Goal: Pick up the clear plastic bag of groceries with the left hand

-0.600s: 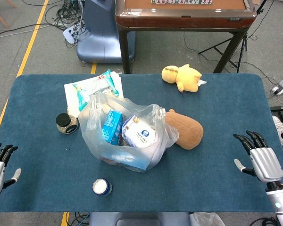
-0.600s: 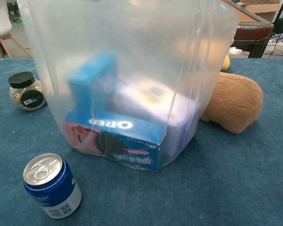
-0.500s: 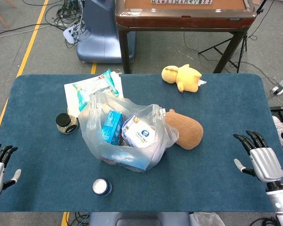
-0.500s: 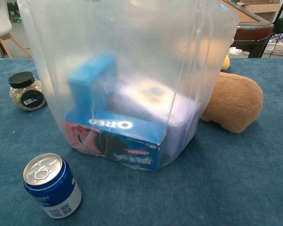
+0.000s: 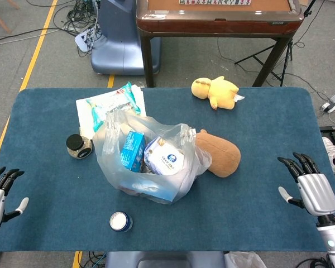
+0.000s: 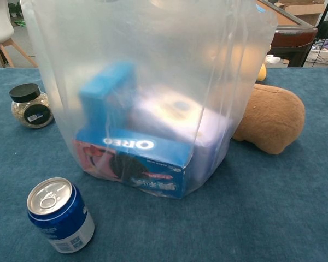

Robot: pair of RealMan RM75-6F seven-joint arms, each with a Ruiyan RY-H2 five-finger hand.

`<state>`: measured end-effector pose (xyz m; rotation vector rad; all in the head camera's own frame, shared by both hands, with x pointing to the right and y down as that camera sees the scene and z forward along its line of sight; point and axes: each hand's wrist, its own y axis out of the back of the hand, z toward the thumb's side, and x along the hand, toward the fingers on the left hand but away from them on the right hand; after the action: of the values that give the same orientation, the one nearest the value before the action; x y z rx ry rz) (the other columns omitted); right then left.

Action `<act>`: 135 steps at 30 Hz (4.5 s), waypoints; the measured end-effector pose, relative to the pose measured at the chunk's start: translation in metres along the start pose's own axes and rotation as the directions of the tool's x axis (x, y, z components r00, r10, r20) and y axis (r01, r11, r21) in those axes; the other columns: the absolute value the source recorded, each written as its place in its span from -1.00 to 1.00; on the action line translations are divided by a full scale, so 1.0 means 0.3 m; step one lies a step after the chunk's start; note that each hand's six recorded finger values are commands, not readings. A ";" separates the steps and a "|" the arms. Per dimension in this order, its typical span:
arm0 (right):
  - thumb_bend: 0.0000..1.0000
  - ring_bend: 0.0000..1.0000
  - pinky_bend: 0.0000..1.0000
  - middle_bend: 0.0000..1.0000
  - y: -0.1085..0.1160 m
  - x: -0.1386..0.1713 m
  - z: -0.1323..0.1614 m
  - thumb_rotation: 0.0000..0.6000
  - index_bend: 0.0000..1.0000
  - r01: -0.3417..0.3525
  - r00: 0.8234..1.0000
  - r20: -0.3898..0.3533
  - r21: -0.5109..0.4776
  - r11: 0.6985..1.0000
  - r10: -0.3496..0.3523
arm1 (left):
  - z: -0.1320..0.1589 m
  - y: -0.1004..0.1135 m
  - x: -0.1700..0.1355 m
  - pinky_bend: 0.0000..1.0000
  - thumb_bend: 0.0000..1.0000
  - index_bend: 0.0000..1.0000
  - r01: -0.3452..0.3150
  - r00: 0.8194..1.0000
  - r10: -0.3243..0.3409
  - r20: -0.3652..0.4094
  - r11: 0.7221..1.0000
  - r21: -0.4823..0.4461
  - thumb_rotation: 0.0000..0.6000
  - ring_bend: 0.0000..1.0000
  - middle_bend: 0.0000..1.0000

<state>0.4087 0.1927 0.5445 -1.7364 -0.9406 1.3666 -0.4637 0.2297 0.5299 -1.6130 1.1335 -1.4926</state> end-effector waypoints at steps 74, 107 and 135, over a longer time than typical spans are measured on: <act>-0.35 -0.86 -0.81 -0.55 -0.019 0.029 -0.036 1.00 -0.66 -0.018 0.999 0.043 -0.003 1.000 0.018 | 0.919 0.042 0.418 -1.00 -0.74 -0.55 0.498 0.604 -0.128 0.787 0.831 -0.247 -0.86 -0.89 -0.74; -0.35 -0.86 -0.81 -0.55 -0.030 0.039 -0.060 1.00 -0.66 -0.022 0.998 0.060 -0.012 1.000 0.023 | 1.202 0.059 0.460 -1.00 -0.75 -0.55 0.794 0.513 -0.258 0.819 0.507 -0.337 -0.87 -0.89 -0.74; -0.35 -0.86 -0.81 -0.55 -0.033 0.047 -0.070 1.00 -0.66 -0.025 0.997 0.068 -0.015 1.000 0.026 | 1.333 0.073 0.460 -1.00 -0.75 -0.49 0.895 0.444 -0.304 0.843 0.112 -0.431 -0.70 -0.86 -0.74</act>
<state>0.4304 0.2077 0.5505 -1.7270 -0.9708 1.4474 -0.0759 0.0597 0.5142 -3.4346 0.7894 -0.4935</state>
